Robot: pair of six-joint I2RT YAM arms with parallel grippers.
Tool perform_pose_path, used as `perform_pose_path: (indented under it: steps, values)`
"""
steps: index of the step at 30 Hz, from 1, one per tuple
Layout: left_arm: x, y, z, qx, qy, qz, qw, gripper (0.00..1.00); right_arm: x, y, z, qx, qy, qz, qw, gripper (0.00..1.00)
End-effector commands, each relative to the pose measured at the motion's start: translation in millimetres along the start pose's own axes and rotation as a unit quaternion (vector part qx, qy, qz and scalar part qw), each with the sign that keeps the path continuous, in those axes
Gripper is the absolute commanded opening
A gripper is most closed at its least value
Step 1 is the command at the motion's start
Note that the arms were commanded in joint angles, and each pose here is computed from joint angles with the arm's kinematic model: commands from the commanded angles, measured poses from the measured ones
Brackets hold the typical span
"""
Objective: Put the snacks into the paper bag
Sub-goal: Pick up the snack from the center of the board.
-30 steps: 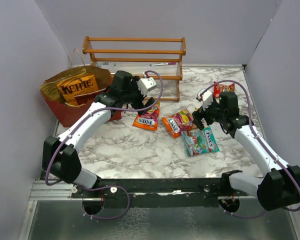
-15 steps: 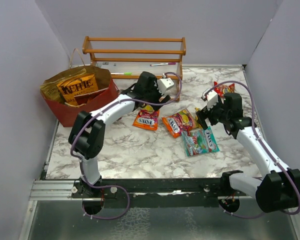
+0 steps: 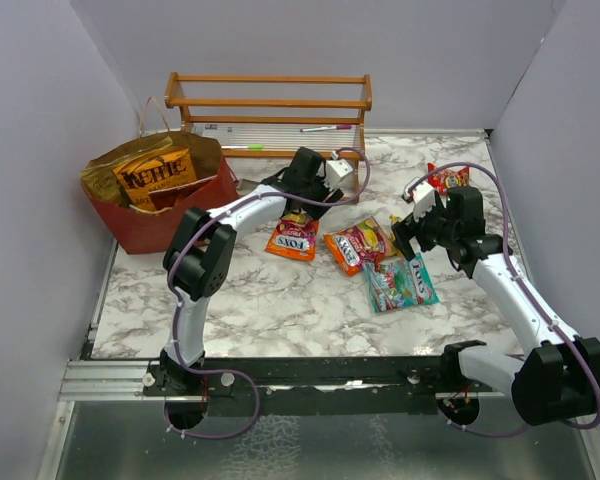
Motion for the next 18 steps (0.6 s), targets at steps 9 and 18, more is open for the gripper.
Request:
perform_pose_path:
  steps: [9, 18]
  values:
    - [29.2, -24.0, 22.7, 0.03, 0.049, 0.009, 0.998, 0.5, -2.0, 1.3, 0.3, -0.007, -0.01, -0.007, 1.0, 0.88]
    - [27.5, -33.9, 15.2, 0.063, 0.063, 0.047, 0.995, 0.21, 0.0, 1.8, 1.5, -0.009, -0.006, -0.006, 1.0, 0.88]
Point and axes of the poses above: each gripper's point midway between its finger pads, its own z axis out along the fingers, its own y axis along the line the jaws close on, x = y × z, the point moved 3 cm from there along -z, back along the fingers, and after that the axes turned 4 degrees about z, right-handed, at the moved point
